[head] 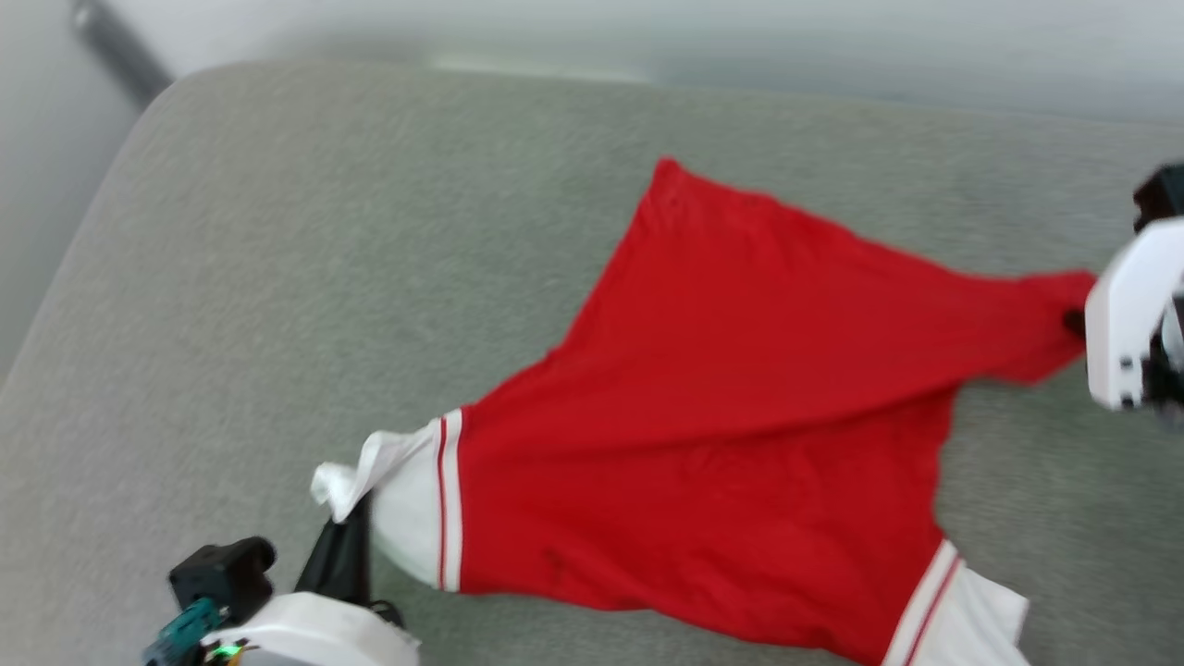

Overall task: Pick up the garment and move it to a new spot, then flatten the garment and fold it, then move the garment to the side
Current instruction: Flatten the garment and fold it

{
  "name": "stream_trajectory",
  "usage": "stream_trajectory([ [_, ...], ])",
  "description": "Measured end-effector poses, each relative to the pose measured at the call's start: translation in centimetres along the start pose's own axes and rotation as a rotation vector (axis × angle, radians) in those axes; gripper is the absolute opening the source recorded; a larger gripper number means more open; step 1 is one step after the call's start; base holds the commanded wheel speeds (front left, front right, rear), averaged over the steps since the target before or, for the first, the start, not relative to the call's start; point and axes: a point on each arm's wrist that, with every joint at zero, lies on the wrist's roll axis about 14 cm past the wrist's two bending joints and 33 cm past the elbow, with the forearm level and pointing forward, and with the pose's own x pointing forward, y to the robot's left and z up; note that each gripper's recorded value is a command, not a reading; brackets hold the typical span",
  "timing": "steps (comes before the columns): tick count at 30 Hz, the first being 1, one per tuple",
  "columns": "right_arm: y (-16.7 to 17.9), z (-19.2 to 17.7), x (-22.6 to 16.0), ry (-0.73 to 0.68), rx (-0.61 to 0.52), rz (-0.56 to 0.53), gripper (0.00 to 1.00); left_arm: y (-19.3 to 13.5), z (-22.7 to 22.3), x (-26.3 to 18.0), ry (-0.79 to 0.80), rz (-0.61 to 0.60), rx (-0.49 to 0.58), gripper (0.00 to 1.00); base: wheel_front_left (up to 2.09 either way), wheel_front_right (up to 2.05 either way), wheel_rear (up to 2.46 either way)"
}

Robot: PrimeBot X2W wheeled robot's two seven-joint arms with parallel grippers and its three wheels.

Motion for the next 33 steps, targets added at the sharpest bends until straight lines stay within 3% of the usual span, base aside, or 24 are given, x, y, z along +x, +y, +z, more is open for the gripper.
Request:
stream_trajectory([
  [9, -3.4, -13.8, -8.9, 0.086, 0.143, -0.069, 0.0, -1.9, 0.4, -0.2, 0.022, -0.083, 0.04, 0.0, 0.0, 0.0, 0.0],
  [16, 0.3, -26.5, -13.8, 0.233, 0.373, -0.076, 0.0, -5.0, 0.7, 0.0, 0.032, -0.186, 0.064, 0.0, 0.0, 0.0, 0.0],
  [17, 2.6, -28.6, -14.3, 0.242, 0.442, -0.06, 1.0, -5.9, 0.8, 0.2, 0.036, -0.215, 0.07, 0.0, 0.0, 0.0, 0.0],
  [22, 2.6, -24.6, -14.0, 0.008, 0.459, -0.087, 1.0, -6.3, 0.6, 0.2, 0.049, -0.229, 0.077, 0.0, 0.0, 0.0, 0.0],
  [29, -1.4, -14.5, -15.4, -0.517, 0.401, -0.204, 1.0, -6.7, 1.2, 0.2, 0.032, -0.235, 0.072, 0.0, 0.0, 0.0, 0.0],
  [33, -1.4, -10.8, -14.4, -0.635, 0.364, -0.186, 1.0, -6.8, 1.7, 0.5, 0.017, -0.235, 0.063, 0.0, 0.0, 0.0, 0.0],
])
